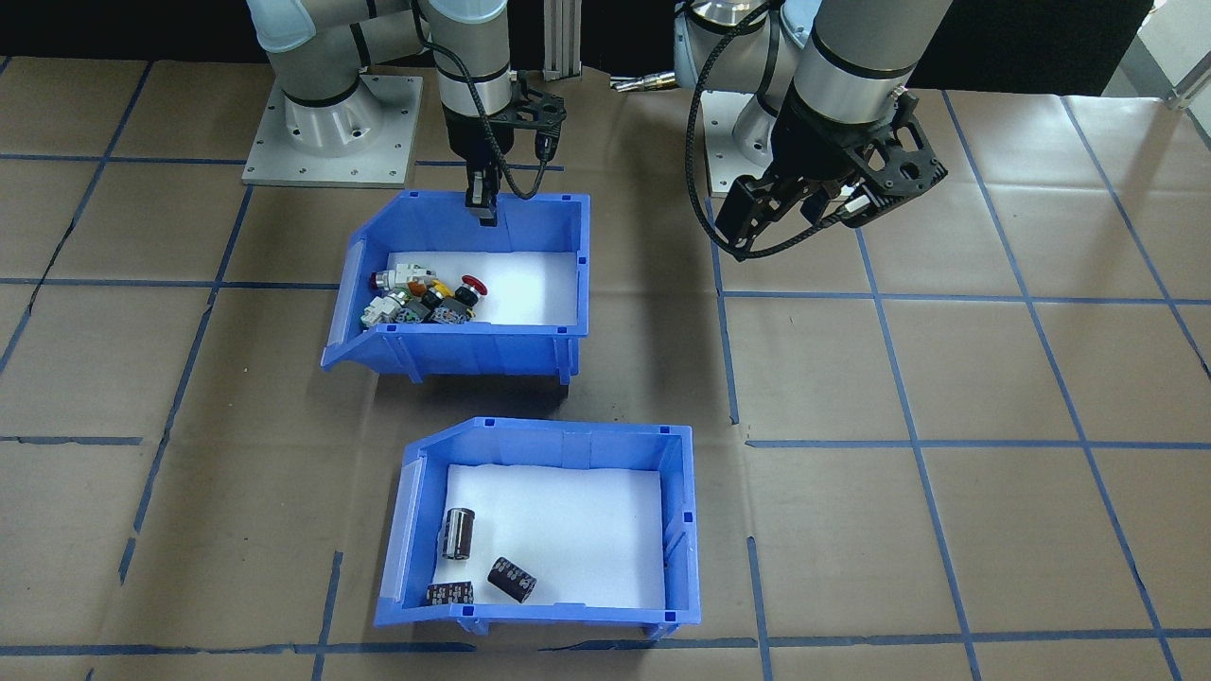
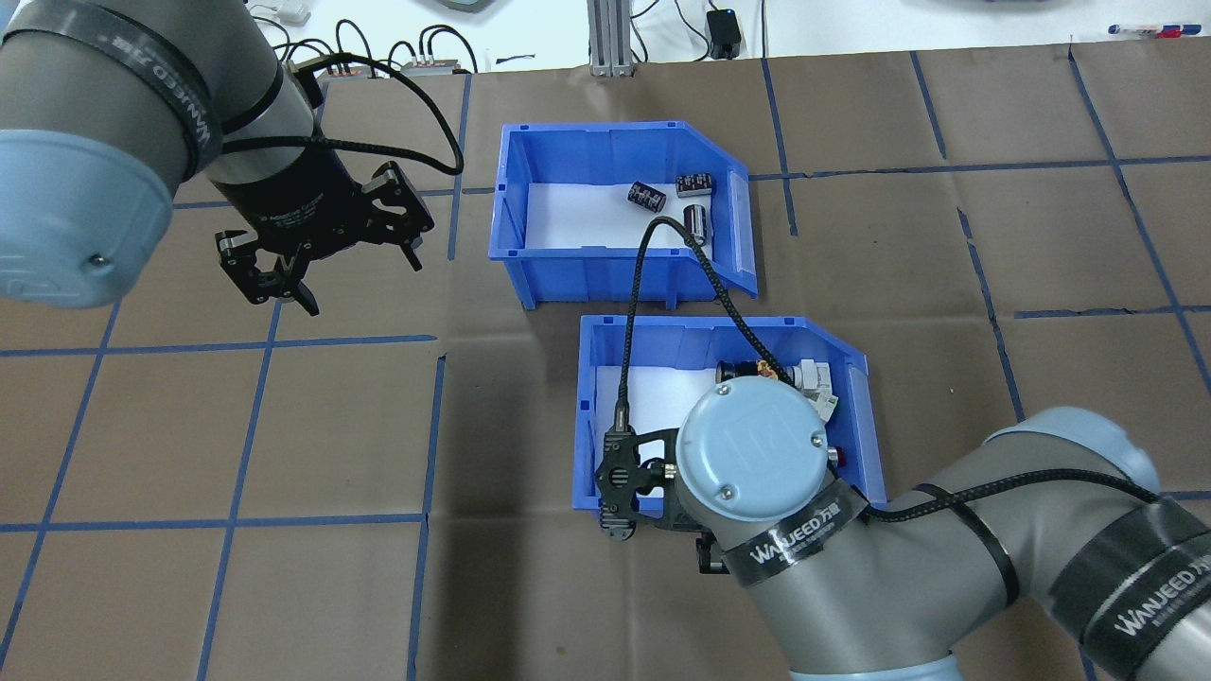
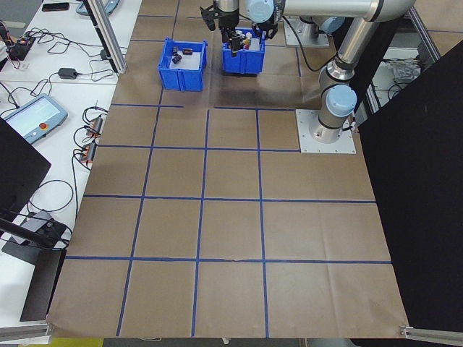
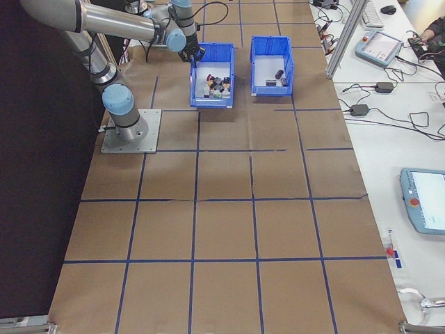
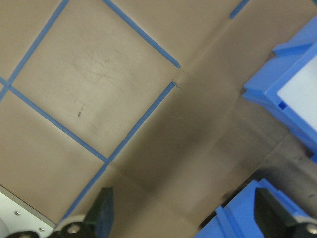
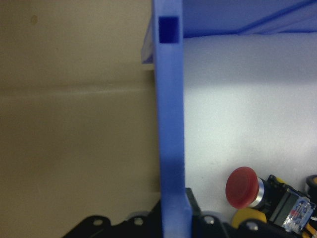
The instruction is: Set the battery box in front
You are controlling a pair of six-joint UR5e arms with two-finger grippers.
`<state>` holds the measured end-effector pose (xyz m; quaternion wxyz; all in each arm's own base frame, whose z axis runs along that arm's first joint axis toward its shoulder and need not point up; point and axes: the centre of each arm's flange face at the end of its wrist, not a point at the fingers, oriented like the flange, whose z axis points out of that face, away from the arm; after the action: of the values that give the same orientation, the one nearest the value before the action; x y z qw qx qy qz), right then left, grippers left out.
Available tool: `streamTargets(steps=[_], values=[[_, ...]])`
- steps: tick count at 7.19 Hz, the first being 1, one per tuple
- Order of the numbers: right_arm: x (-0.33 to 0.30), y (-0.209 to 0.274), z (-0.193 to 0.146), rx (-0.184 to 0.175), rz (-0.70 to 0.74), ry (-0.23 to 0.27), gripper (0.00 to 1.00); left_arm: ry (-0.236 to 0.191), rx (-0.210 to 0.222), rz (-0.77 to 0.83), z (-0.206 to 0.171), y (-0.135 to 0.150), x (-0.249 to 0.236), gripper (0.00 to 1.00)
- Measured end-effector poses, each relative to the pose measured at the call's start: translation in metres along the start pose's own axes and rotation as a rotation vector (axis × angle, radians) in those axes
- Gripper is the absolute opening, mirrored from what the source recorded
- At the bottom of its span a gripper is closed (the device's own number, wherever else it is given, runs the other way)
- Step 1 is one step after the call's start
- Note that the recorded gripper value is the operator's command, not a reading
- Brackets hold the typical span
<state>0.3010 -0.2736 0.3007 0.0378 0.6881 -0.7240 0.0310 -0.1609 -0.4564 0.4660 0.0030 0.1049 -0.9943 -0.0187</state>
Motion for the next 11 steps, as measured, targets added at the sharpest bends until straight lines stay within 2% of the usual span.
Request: streamTargets(steps=[1, 3, 4, 5, 8, 9, 11], values=[[-0.005, -0.007, 0.0, 0.001, -0.012, -0.001, 0.0, 0.0, 0.006, 0.183, -0.002, 0.006, -0.001, 1.0], [-0.009, -0.019, 0.007, 0.005, -0.041, 0.001, 0.02, 0.005, 0.043, 0.327, -0.016, 0.019, -0.005, 1.0], [-0.009, -0.023, 0.01, 0.008, -0.046, 0.006, 0.47, 0.006, 0.048, 0.347, -0.018, 0.022, -0.005, 1.0], [-0.008, -0.024, 0.012, 0.009, -0.046, 0.007, 0.99, 0.005, 0.051, 0.355, -0.017, 0.023, -0.006, 1.0], [-0.006, -0.023, 0.007, 0.0, -0.043, 0.016, 1.0, 0.005, 0.05, 0.361, -0.004, 0.027, -0.008, 1.0], [0.0, -0.021, -0.004, -0.016, -0.037, 0.029, 1.0, 0.005, 0.065, 0.384, -0.004, 0.025, -0.01, 1.0], [0.021, -0.005, -0.051, -0.052, 0.012, 0.017, 1.0, 0.002, 0.094, 0.404, -0.008, 0.017, -0.023, 1.0]])
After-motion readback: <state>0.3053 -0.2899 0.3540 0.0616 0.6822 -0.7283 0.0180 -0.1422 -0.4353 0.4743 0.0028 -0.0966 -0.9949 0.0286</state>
